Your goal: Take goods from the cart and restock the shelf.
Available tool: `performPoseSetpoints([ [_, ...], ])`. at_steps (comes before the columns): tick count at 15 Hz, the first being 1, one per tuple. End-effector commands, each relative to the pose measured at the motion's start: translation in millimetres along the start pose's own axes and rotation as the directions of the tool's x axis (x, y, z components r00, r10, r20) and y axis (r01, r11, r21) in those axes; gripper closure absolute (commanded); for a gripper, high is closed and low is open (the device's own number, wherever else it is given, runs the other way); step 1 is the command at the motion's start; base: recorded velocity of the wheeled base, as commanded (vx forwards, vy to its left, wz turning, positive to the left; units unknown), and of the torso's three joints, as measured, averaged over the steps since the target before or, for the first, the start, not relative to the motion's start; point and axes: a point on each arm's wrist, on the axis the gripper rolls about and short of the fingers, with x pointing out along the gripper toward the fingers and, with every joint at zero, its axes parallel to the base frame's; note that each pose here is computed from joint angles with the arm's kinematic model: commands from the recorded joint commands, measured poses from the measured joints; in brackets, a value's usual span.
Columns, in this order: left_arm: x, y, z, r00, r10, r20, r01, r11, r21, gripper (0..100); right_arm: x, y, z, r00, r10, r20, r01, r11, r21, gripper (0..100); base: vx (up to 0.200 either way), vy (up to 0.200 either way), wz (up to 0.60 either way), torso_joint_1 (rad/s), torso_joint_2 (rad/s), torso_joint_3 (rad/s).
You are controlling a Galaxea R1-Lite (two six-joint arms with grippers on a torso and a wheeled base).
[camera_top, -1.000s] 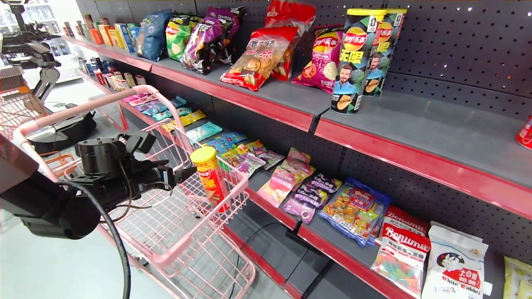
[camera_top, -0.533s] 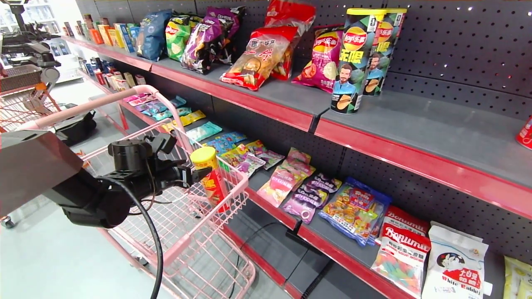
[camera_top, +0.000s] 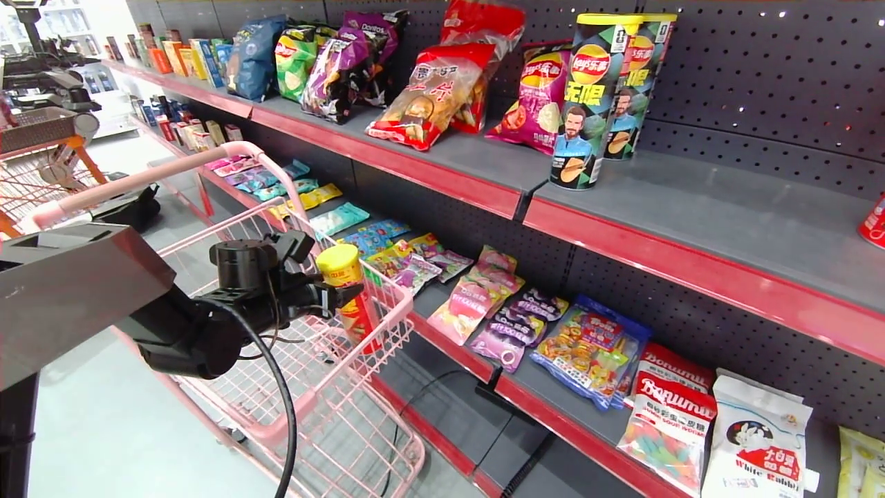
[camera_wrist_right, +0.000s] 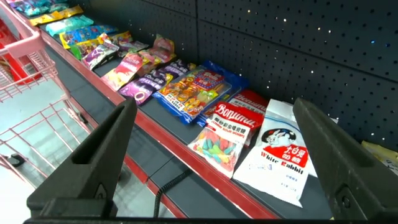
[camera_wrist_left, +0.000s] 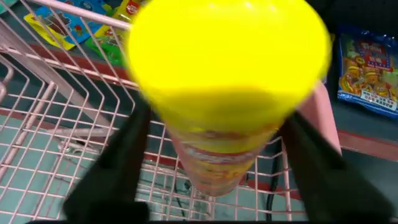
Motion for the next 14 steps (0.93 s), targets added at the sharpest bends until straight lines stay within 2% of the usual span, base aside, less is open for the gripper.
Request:
performPoseSetpoints([
  [1,2.7,2.4,-6.0,1.000,0.004,-0.016,-0.004,1.000,-0.007,100,0.0,0.0,0.0,1.000,0.001,0.001,-0.001,1.000,0.000,0,0.000,0.000,0.00,0.000,0.00,0.000],
  [2,4.4,3.0,-9.6,1.000,0.003,-0.023,-0.003,1.000,-0.010,100,0.0,0.0,0.0,1.000,0.001,0.001,-0.001,1.000,0.000,0,0.000,0.000,0.00,0.000,0.00,0.000],
  [5,-2.9,0.3,-4.4,1.000,0.006,-0.007,-0.006,1.000,-0.007,100,0.0,0.0,-0.1,1.000,0.001,-0.001,-0.001,1.000,0.000,0,0.000,0.000,0.00,0.000,0.00,0.000],
  [7,-32.4,-6.3,14.4,1.000,0.015,0.000,-0.015,1.000,-0.022,100,0.0,0.0,-0.1,1.000,0.001,-0.001,-0.001,1.000,0.000,0,0.000,0.000,0.00,0.000,0.00,0.000],
  [8,-57.2,-9.3,34.8,0.999,0.027,0.028,-0.026,0.999,-0.018,100,0.0,0.0,-0.1,1.000,0.001,-0.001,-0.001,1.000,0.000,0,0.000,0.000,0.00,0.000,0.00,0.000],
  [9,-71.1,-10.1,44.9,0.998,0.037,0.041,-0.037,0.999,-0.018,100,0.0,0.0,0.0,1.000,0.001,0.001,-0.001,1.000,0.000,0,0.000,0.000,0.00,0.000,0.00,0.000],
  [10,-115.6,-19.5,69.5,0.997,0.059,0.050,-0.058,0.998,-0.025,100,0.0,0.0,0.0,1.000,0.001,0.001,-0.001,1.000,0.002,0,0.000,0.000,0.00,0.000,0.00,0.000],
  [11,-145.0,-30.2,80.6,0.997,0.061,0.053,-0.059,0.998,-0.026,100,0.0,0.0,0.0,1.000,0.001,0.001,-0.001,1.000,0.002,0,0.000,0.000,0.00,0.000,0.00,0.000],
  [12,-157.3,-35.3,85.1,0.996,0.059,0.061,-0.058,0.998,-0.023,100,0.0,0.0,0.0,1.000,0.003,0.001,-0.003,1.000,0.002,0,0.000,0.000,0.00,0.000,0.00,0.000],
  [13,-191.7,-50.0,97.1,0.991,0.060,0.118,-0.060,0.998,0.001,100,0.0,0.0,0.0,1.000,0.003,0.001,-0.003,1.000,0.002,0,0.000,0.000,0.00,0.000,0.00,0.000],
  [14,-211.0,-59.0,100.6,0.985,0.059,0.162,-0.063,0.998,0.018,100,0.0,0.0,0.0,1.000,0.003,0.001,-0.003,1.000,0.002,0,0.000,0.000,0.00,0.000,0.00,0.000],
])
